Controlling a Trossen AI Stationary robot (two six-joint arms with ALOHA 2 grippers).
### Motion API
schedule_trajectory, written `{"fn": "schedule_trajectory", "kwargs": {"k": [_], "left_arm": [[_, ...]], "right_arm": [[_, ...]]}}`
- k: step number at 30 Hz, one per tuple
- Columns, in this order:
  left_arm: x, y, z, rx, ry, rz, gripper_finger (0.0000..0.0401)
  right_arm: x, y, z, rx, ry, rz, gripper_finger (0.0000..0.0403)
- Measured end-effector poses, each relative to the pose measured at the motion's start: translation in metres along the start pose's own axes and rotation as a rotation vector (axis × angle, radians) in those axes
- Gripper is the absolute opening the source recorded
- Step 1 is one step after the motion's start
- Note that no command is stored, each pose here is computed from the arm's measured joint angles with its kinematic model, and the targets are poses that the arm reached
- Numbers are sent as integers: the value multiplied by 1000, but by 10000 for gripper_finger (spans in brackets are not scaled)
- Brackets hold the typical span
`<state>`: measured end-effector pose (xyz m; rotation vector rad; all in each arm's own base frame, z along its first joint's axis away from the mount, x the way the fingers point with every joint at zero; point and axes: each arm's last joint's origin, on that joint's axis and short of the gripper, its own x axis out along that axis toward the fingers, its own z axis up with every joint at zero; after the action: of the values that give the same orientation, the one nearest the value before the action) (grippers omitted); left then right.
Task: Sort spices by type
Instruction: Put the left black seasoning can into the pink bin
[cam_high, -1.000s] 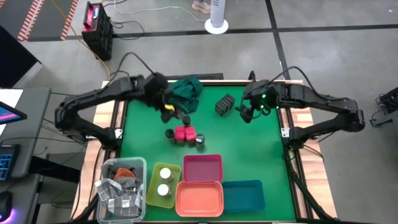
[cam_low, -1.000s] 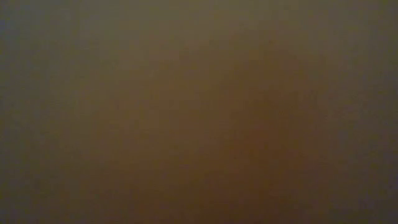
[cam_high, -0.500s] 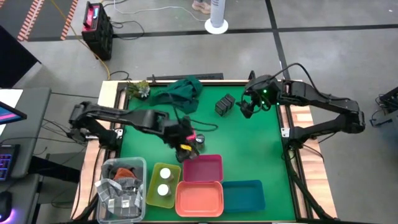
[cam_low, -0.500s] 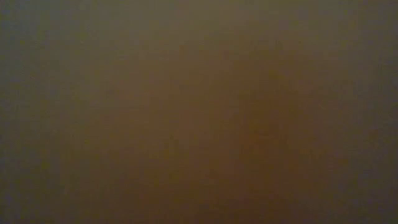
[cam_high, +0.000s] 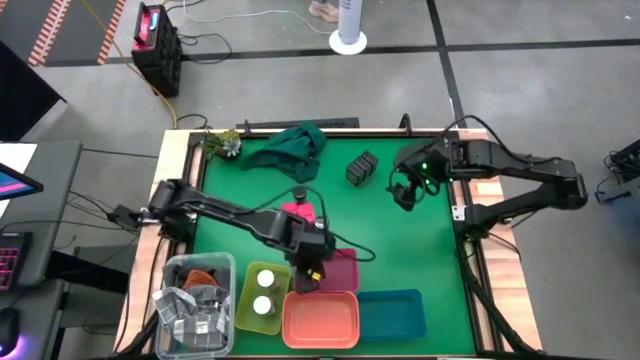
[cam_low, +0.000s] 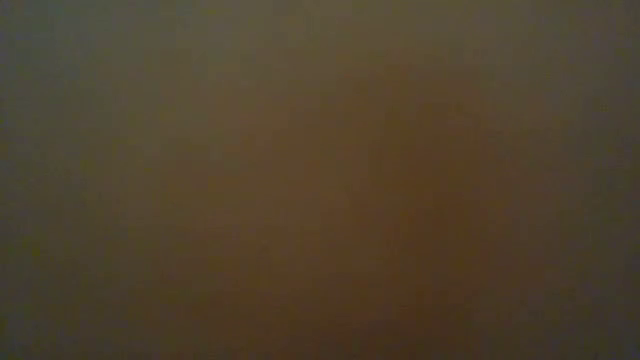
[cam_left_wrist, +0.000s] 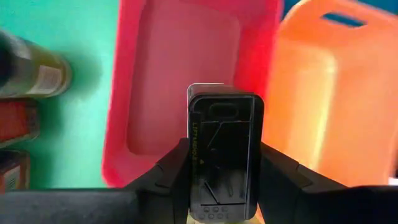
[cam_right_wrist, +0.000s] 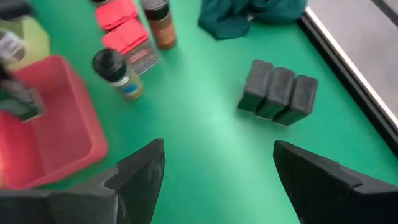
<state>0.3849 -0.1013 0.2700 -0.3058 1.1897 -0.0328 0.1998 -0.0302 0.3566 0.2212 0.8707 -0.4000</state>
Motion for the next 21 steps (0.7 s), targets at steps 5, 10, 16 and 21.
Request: {"fn": "schedule_trajectory", "kwargs": {"k": [5,10,16,21], "left_arm": [[30,3,0,31,51,65,133],[47,5,-2,78,92,90,133],[46,8,-2,66,100,117,133],[45,12,-7,53,152,157,155]], "right_arm": [[-3,12,-6,-6,19,38,324],[-8,20,-14,-27,57,59,324],[-13,26,-19,-19,73,77,324],[-14,29,-20,-30,69,90,324]]}}
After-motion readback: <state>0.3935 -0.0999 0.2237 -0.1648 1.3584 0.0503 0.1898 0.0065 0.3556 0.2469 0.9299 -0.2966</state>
